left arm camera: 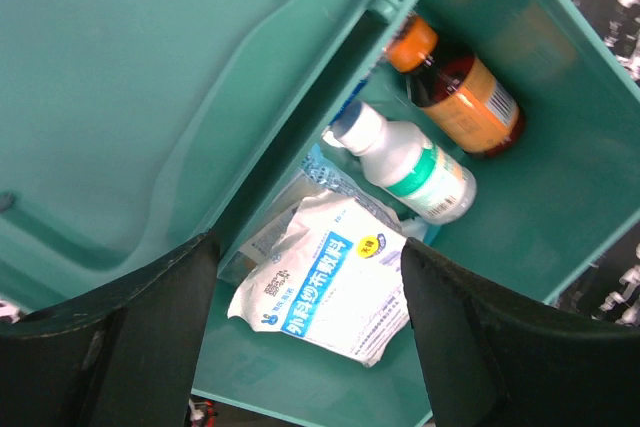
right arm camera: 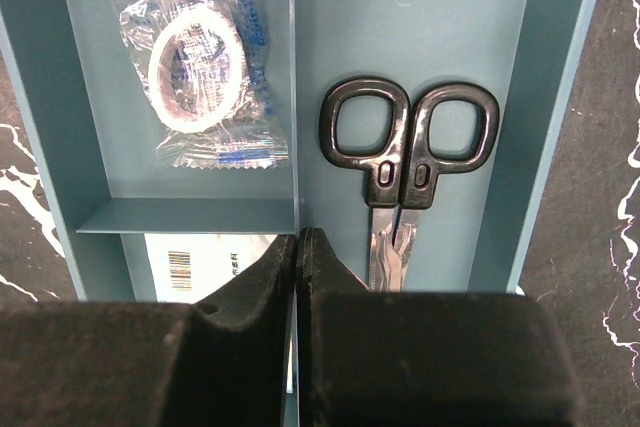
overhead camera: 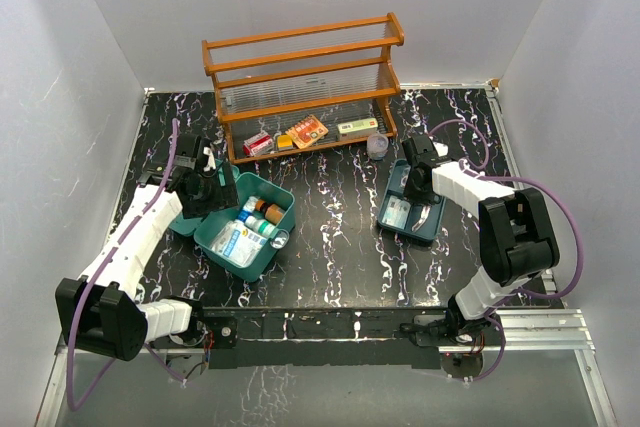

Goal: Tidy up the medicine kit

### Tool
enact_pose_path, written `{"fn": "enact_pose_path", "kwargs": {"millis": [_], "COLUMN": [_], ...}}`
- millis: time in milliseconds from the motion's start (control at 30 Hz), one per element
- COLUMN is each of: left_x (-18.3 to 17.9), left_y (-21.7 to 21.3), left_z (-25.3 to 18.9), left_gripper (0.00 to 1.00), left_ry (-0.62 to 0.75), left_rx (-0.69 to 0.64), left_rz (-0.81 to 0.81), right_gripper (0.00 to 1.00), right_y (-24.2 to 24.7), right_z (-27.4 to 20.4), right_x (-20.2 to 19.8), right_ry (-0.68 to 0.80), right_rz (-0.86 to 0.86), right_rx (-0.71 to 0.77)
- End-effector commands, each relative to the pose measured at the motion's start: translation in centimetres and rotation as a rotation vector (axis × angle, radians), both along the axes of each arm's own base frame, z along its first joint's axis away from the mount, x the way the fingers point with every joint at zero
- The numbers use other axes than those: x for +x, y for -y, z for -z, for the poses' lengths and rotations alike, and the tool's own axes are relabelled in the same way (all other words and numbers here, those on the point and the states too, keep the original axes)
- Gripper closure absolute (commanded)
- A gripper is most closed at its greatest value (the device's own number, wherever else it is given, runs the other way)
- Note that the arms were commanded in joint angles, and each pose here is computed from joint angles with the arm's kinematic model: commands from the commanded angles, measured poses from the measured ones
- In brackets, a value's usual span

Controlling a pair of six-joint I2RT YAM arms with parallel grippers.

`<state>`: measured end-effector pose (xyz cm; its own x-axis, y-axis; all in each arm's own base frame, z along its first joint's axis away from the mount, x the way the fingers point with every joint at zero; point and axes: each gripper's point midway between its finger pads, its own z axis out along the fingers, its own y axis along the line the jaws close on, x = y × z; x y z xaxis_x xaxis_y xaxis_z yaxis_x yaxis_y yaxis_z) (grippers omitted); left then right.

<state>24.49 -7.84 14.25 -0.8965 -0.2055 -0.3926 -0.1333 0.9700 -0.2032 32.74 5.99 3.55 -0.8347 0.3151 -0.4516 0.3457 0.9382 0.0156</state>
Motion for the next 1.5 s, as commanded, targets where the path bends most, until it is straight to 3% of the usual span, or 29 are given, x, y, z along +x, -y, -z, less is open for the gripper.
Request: {"fn": "enact_pose_path", "kwargs": {"millis": [0, 233, 367, 533, 900, 1200, 1467], "left_x": [-0.1, 1.2, 1.2, 1.0, -0.5, -1.7, -0.5], "left_y": [3.6, 1.9, -0.4, -0.4, 2.5, 6.0, 8.5], "left_z": [-2.5, -4.4, -3.5, -1.4, -0.2, -0.9, -1.0], "left_gripper": [0.31, 0.22, 0.15, 0.13, 0.35, 0.44, 0.48], "left_ry": [0.027, 0.1, 0.104, 0.051, -0.043, -0.099, -0.096], "left_rx": [-0.203, -0.113, -0.001, 0.015, -0.125, -0.323, -0.468], "left_rz": [0.06, 0.006, -0.069, -0.045, 0.058, 0.14, 0.151], "right_gripper": [1.0, 1.0, 1.0, 1.0, 1.0, 1.0, 1.0], "right_y": [0.1, 0.1, 0.2, 0.1, 0.2, 0.3, 1.0], "right_z": [-2.2, -2.6, -2.8, -2.9, -3.5, -3.9, -4.7], "right_x": [1.6, 1.6, 1.6, 1.7, 1.7, 1.5, 1.6], "right_ry": [0.102, 0.112, 0.121, 0.124, 0.134, 0.138, 0.154], "right_rz": [0.014, 0.016, 0.015, 0.009, 0.013, 0.02, 0.029], "right_rx": [0.013, 0.014, 0.012, 0.015, 0.014, 0.01, -0.021]}}
